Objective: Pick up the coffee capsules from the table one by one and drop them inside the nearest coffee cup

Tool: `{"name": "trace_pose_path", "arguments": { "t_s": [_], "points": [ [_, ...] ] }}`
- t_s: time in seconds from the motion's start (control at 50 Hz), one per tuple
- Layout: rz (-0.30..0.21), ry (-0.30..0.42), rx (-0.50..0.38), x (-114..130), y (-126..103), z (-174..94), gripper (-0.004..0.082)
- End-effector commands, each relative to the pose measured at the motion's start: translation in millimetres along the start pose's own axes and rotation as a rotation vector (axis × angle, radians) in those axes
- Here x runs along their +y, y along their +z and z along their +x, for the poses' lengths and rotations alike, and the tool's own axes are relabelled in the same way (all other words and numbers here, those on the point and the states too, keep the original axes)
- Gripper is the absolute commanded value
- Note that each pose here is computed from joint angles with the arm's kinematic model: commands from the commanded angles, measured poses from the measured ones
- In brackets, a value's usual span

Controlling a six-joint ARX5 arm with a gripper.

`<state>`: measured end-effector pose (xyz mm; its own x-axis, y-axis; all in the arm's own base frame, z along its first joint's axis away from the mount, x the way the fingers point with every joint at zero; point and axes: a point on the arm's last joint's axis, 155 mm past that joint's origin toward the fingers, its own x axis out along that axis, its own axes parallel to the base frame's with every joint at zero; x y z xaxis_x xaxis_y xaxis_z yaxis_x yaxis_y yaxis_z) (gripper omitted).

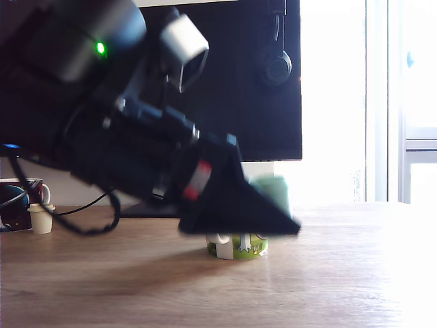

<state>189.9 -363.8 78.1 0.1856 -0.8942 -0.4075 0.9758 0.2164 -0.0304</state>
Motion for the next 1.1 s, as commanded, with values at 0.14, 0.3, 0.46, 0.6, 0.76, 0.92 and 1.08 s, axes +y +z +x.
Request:
{"name": "trace_pose_path", "arguments": {
  "t_s": [0.14,0.3,0.46,0.6,0.76,0.92,1.08],
  "points": [
    [0.007,0.128,-0.086,43,40,-10,0.0231],
    [-0.016,0.241,-0.083,81,47,-20,0.0231],
    [-0.052,0.312,-0.048,110,50,-28,0.023],
    [-0.091,0.321,0.015,123,54,-31,0.023],
    [-0.12,0.31,0.074,125,60,-32,0.023],
    [-0.161,0.301,0.152,124,52,-33,0.023],
    [-0.204,0.293,0.21,124,46,-32,0.0231]
  ]
}}
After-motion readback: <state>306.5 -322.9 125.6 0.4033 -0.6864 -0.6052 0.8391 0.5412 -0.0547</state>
